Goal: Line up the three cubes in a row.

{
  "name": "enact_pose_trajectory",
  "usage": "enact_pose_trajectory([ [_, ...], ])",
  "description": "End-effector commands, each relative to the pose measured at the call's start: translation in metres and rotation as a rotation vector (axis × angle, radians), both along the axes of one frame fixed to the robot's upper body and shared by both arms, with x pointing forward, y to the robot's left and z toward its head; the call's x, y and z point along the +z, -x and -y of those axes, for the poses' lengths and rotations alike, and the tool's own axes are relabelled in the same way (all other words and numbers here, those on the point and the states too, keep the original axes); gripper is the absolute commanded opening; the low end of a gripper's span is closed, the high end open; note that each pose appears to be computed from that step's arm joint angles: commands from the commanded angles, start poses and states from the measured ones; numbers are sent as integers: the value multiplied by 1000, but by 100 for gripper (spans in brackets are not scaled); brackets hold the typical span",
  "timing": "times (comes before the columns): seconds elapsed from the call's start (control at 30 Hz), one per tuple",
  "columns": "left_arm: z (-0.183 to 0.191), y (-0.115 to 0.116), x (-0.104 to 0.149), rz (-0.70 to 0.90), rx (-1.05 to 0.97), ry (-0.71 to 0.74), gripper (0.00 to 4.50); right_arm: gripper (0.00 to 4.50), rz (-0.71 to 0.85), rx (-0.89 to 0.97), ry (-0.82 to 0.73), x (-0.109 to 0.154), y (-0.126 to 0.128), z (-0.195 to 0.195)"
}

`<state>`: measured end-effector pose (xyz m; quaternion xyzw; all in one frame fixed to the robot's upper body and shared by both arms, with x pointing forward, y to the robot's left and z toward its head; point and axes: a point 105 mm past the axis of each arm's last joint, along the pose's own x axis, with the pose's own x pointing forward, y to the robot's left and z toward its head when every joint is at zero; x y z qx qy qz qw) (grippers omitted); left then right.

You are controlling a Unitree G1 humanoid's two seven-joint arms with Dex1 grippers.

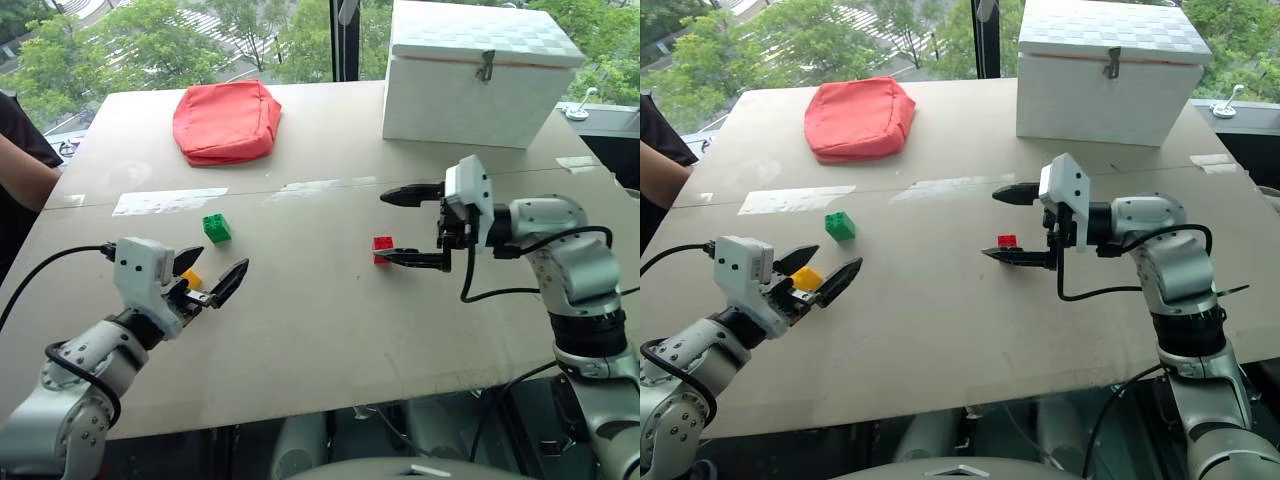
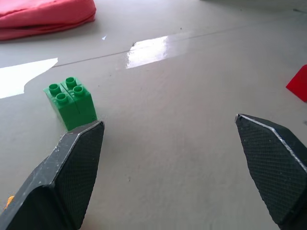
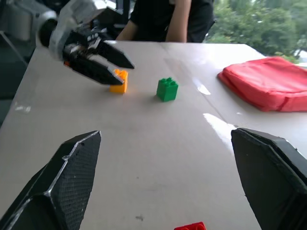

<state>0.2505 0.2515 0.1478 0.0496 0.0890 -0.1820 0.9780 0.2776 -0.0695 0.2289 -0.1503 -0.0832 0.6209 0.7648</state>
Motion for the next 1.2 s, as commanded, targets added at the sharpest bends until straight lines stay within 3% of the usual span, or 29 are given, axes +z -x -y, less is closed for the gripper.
enact_pose_trajectory([
  [0.03, -34, -6, 19, 22, 37, -63, 450, 445, 56, 6, 0, 4, 23, 1],
  [0.13, -45, -13, 26, 5, 15, -100, 450, 445, 49, -14, -108, 9, 33, 8],
  [0.37, -44, -37, 30, -53, -100, -139, 450, 445, 0, -49, -96, -8, 43, 11],
  [0.63, -51, -84, 29, -174, 101, -125, 450, 445, -8, -85, -62, -15, 47, 15],
  [0.83, -36, -93, 23, -223, 289, -37, 450, 445, 23, -124, -43, -15, 45, 22],
  [0.97, -32, -97, 20, -249, 488, -105, 450, 445, 34, -132, -48, -15, 45, 22],
  [1.2, -11, -107, 17, -321, 594, -2, 450, 445, 45, -133, -42, -12, 45, 27],
])
